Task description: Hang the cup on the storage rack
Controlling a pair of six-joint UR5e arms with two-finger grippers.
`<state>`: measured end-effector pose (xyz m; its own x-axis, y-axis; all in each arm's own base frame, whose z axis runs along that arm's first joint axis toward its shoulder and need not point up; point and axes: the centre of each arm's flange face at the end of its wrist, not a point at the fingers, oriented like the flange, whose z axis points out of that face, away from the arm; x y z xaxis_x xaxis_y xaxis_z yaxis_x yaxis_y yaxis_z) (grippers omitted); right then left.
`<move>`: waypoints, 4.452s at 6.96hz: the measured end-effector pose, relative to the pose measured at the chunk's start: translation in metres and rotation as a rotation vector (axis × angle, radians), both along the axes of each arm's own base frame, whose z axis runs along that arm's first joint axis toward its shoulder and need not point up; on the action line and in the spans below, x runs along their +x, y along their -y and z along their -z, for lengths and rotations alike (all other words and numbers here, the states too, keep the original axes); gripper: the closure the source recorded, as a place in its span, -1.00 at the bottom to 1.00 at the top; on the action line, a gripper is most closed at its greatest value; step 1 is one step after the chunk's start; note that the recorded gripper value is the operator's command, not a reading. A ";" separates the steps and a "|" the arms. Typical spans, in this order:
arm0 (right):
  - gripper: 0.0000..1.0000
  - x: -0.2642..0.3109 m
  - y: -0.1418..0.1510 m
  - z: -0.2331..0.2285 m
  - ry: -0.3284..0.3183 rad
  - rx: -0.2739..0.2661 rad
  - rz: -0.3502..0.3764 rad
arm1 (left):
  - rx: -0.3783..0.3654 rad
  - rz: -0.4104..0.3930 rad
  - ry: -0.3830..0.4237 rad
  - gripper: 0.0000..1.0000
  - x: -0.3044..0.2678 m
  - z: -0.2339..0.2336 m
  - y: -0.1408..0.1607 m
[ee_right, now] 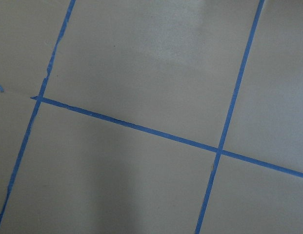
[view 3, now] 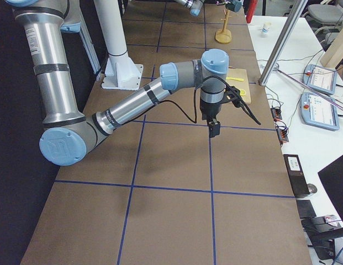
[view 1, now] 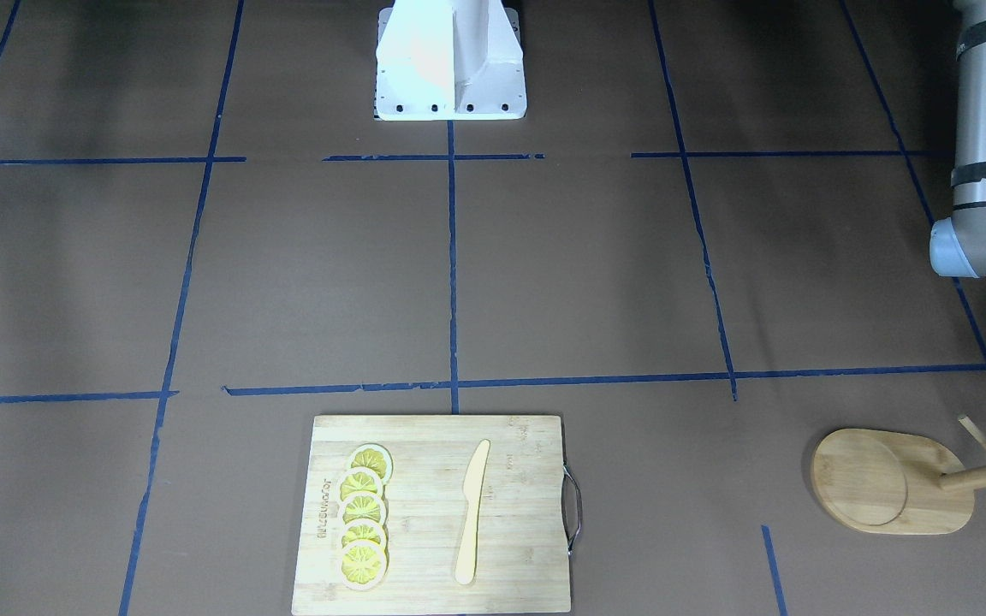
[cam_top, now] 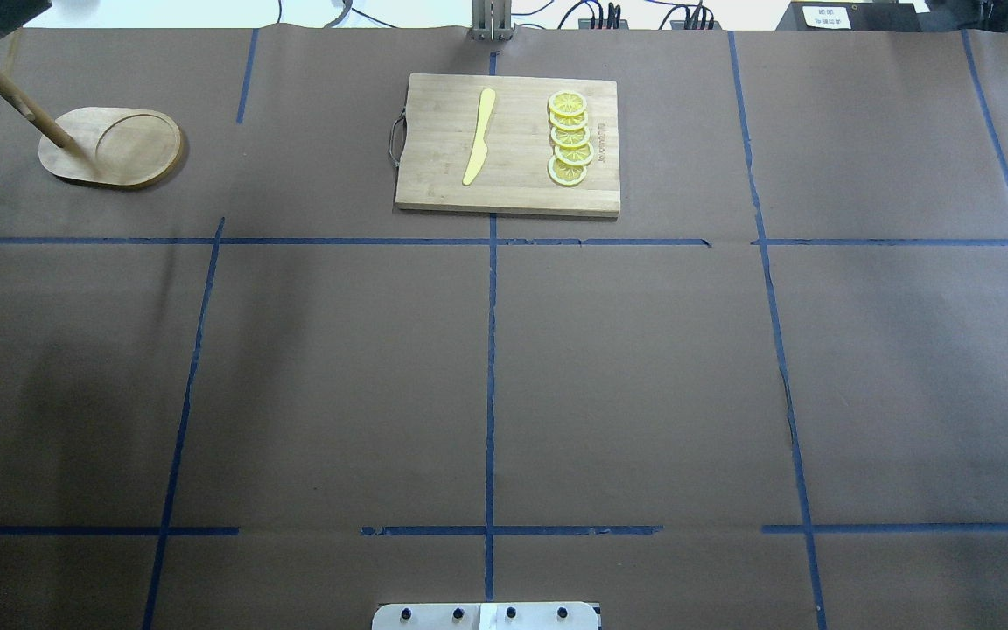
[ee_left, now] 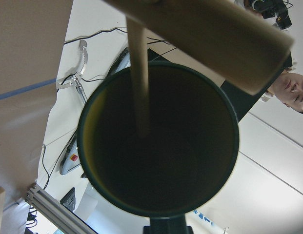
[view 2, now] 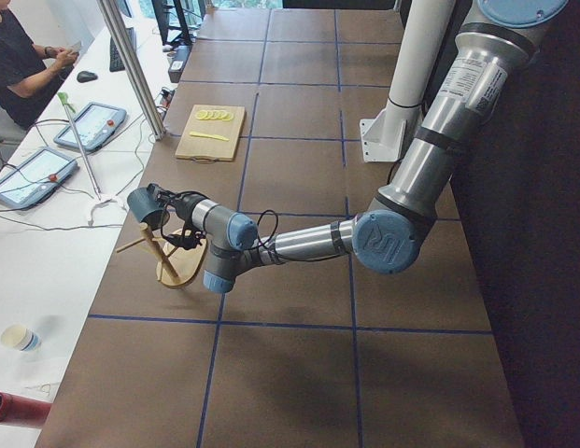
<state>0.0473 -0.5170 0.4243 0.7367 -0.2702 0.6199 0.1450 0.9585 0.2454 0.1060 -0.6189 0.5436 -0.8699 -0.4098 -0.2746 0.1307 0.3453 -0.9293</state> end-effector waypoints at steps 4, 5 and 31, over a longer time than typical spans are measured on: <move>-1.00 0.000 0.000 0.000 0.000 -0.001 -0.002 | -0.039 -0.004 0.015 0.87 0.005 -0.011 0.004; -1.00 0.000 0.000 0.000 0.000 -0.002 -0.002 | -0.044 -0.005 0.017 0.78 0.005 -0.012 0.005; -1.00 0.003 -0.002 -0.012 -0.001 -0.039 -0.020 | 0.538 -0.322 1.437 -1.00 -0.138 0.118 -0.026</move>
<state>0.0501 -0.5146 0.4367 0.7421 -0.2310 0.6292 0.1262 0.9701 0.2073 -0.0320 -0.5927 0.4254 0.3405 -0.1045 -0.9344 0.6227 0.7697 0.1409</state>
